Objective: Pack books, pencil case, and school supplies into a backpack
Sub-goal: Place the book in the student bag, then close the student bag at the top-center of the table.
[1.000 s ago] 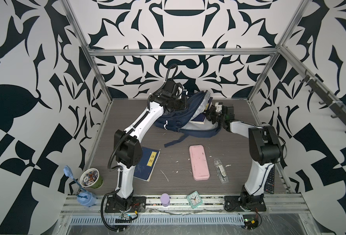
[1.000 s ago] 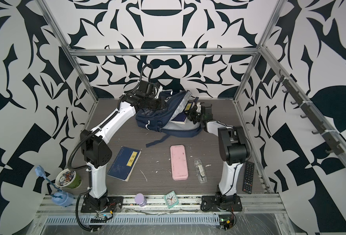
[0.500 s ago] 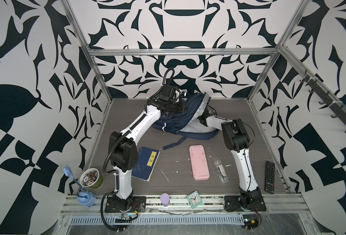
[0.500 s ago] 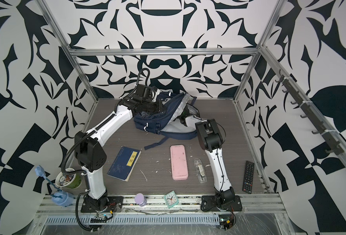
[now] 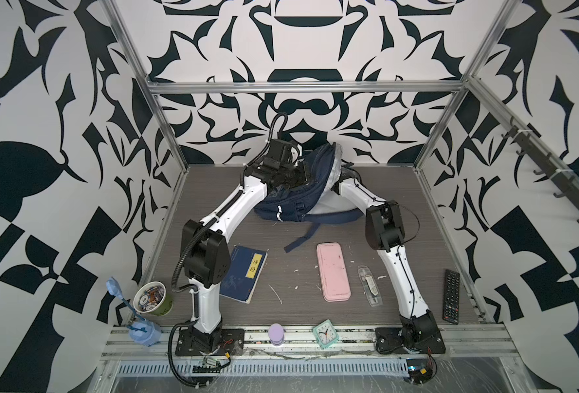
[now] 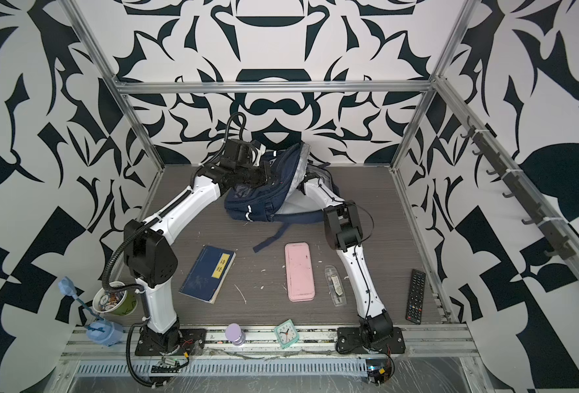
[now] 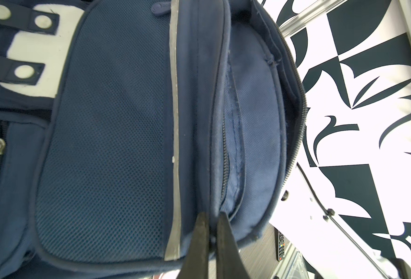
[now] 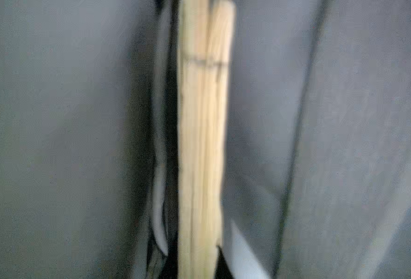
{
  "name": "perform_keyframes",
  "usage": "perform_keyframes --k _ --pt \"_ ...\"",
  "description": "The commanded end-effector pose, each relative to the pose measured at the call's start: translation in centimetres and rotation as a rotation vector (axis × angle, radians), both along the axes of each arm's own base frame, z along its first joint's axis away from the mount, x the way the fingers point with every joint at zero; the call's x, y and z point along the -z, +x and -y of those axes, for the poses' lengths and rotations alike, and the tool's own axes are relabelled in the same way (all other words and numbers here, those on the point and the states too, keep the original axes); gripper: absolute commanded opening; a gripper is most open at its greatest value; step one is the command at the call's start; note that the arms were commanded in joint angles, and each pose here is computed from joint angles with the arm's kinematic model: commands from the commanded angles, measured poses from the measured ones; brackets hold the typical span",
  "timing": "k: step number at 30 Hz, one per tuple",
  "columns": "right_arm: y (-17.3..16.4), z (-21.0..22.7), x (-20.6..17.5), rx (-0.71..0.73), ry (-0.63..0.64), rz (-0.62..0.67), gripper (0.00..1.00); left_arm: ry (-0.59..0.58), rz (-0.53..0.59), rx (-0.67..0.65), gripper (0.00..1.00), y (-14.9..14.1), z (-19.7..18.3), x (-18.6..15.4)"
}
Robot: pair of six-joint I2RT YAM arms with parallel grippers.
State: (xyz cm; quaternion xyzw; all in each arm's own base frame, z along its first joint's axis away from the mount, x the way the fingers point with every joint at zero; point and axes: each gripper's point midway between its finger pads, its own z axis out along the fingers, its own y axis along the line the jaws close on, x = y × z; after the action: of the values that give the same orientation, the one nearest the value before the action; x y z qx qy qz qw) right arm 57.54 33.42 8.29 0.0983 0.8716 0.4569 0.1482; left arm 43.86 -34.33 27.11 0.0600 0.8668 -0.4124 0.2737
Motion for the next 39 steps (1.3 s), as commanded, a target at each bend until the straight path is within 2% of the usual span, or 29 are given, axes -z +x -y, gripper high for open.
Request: perform_keyframes --k 1,6,12,24,28,35,37,39 --pt "-1.4 0.2 -0.8 -0.039 -0.057 -0.006 0.31 -0.065 0.014 0.063 0.00 -0.7 2.1 -1.7" --pt "-2.7 1.7 -1.7 -0.042 -0.111 0.025 0.46 -0.047 0.003 0.053 0.00 0.0 2.1 -0.6" --pt "-3.9 4.9 -3.1 0.001 -0.121 0.034 0.58 -0.039 -0.003 0.035 0.01 1.3 1.8 0.0" --pt "-9.1 14.4 -3.6 0.195 -0.173 0.004 0.57 0.023 -0.066 0.018 0.03 2.6 1.7 3.9" --pt "-11.3 16.8 -5.8 0.243 -0.262 0.066 0.57 0.046 -0.077 0.024 0.06 2.4 1.9 5.2" --pt "-15.8 20.3 -10.4 0.310 -0.387 0.175 0.56 0.087 -0.101 0.045 0.22 1.6 2.5 7.2" --pt "-16.9 20.6 -11.7 0.316 -0.381 0.211 0.56 0.094 -0.112 0.053 0.30 1.3 2.6 7.7" --pt "-17.9 20.6 -12.9 0.312 -0.375 0.243 0.55 0.100 -0.119 0.059 0.33 1.1 2.6 8.2"
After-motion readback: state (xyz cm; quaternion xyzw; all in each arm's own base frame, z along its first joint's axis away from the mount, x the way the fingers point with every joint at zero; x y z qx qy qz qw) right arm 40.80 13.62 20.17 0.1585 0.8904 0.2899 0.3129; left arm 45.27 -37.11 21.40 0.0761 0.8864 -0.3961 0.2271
